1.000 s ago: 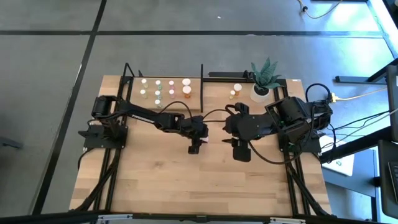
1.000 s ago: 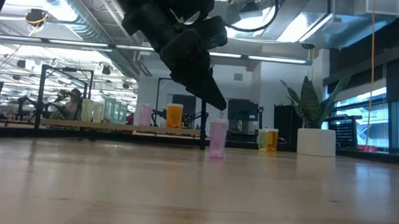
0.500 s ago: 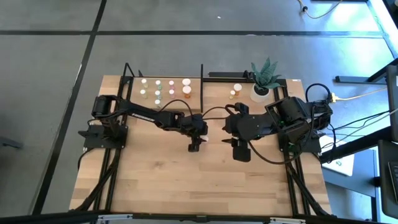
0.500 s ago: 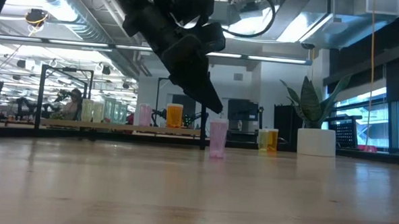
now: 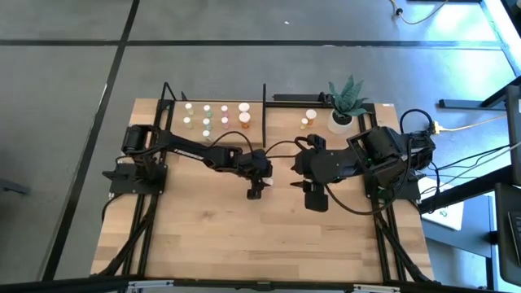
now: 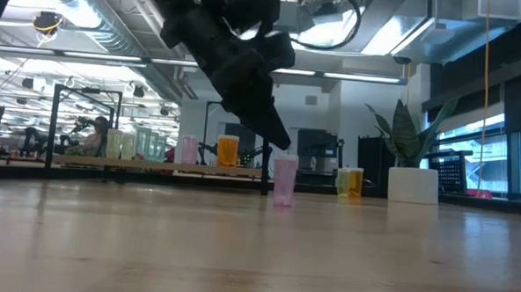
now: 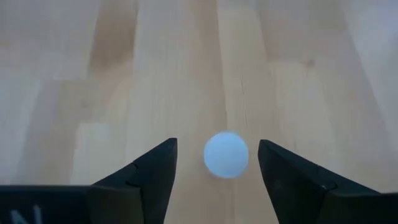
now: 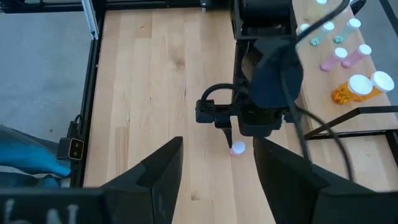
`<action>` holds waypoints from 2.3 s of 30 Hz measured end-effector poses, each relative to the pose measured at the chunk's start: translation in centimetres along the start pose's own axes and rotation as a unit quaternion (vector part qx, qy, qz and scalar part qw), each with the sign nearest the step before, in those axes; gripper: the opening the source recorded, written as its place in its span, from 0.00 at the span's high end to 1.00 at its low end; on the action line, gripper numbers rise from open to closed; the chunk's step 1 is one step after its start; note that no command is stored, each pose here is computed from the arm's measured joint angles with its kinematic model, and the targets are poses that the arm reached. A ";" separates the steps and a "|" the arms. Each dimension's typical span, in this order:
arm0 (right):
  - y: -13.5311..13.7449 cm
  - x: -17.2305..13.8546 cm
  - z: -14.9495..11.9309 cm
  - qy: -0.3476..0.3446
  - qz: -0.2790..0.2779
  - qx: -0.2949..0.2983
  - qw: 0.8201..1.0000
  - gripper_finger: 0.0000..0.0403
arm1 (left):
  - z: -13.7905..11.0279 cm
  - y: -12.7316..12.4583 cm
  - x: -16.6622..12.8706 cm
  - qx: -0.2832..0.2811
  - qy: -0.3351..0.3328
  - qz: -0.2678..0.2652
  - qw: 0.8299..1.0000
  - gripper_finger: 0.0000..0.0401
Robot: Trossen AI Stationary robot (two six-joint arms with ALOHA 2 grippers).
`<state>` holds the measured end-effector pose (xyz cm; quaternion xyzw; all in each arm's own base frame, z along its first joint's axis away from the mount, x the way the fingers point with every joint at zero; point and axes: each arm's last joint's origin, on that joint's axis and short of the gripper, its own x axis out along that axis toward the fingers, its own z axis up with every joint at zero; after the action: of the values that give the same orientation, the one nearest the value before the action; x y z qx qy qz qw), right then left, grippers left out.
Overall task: Pick and place medicine bottles onto shelf by color
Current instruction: Put the pink pill bottle on the shelf and align it with the other pink pill bottles
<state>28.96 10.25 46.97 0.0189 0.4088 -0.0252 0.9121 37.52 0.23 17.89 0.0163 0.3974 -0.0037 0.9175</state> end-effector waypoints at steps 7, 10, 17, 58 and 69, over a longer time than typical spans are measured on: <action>0.0 0.0 0.1 -0.003 0.001 0.001 1.000 0.51 | -0.7 -0.2 1.1 0.001 0.015 -0.012 1.000 0.45; 0.0 0.0 0.1 -0.005 0.002 0.001 1.000 0.51 | -0.9 -0.2 1.5 0.001 0.019 -0.012 1.000 0.45; 0.1 0.0 0.2 -0.008 0.003 0.002 1.000 0.51 | -1.3 -0.2 2.1 -0.003 0.028 -0.008 1.000 0.45; 0.1 0.0 0.4 -0.021 0.007 0.006 1.000 0.51 | 0.0 0.0 -0.8 -0.070 0.006 0.017 0.997 0.77; 0.2 0.0 0.6 -0.032 0.011 0.000 0.999 0.51 | 1.1 0.7 -10.0 -0.183 -0.013 0.117 0.976 0.77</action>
<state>29.44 10.42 47.41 0.0224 0.3788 -0.0159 0.9251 31.53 0.80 25.96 -0.1054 0.3745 0.1762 0.9042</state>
